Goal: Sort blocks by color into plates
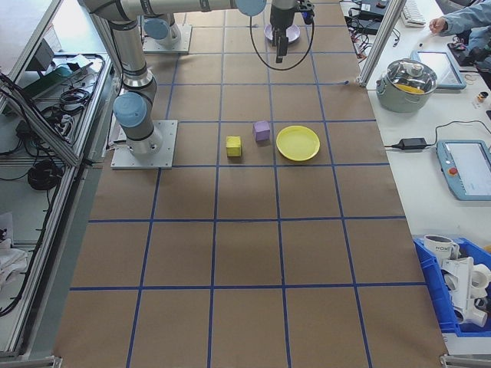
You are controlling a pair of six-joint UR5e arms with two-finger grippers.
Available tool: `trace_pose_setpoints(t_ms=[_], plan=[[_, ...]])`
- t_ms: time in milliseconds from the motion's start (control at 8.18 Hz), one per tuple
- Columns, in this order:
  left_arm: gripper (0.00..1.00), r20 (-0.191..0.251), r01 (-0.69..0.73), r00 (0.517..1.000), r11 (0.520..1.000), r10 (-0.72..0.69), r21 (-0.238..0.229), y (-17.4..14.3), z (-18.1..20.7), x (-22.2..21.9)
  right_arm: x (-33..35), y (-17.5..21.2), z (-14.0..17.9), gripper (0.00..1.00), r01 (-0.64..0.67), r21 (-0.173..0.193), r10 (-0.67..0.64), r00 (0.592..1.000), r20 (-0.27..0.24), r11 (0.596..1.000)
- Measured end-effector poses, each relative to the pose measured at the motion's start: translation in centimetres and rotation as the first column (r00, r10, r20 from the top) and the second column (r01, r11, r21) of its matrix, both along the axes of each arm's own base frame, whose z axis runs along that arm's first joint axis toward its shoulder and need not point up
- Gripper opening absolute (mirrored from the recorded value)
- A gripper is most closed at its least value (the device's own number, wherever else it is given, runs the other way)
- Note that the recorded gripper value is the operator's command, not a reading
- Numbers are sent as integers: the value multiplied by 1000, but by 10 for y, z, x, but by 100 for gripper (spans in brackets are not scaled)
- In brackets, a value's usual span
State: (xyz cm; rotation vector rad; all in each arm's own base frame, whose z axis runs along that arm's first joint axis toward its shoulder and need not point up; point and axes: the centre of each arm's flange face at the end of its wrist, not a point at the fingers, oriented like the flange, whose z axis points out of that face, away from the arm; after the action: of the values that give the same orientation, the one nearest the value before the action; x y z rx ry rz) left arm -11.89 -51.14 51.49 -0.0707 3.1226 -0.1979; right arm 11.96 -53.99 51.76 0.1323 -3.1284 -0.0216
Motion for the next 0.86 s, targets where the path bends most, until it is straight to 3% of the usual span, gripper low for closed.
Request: trace_pose_setpoints(t_ms=[245, 489, 612, 856], plan=[[100, 0, -1, 1000, 1000, 1, -1, 0, 0, 0, -74, -2, -41, 100, 56, 95, -54, 998, -24, 994], [100, 1, -1, 1000, 1000, 1, -2, 0, 0, 0, -134, 17, -111, 100, 108, 240, -95, 994, -62, 965], [100, 0, -4, 1000, 1000, 4, -2, 0, 0, 0, -150, 32, -149, 100, 106, 300, -93, 994, -58, 948], [100, 1, -1, 1000, 1000, 1, -2, 1, 0, 0, -154, 62, -220, 100, 98, 385, -89, 995, -41, 918]])
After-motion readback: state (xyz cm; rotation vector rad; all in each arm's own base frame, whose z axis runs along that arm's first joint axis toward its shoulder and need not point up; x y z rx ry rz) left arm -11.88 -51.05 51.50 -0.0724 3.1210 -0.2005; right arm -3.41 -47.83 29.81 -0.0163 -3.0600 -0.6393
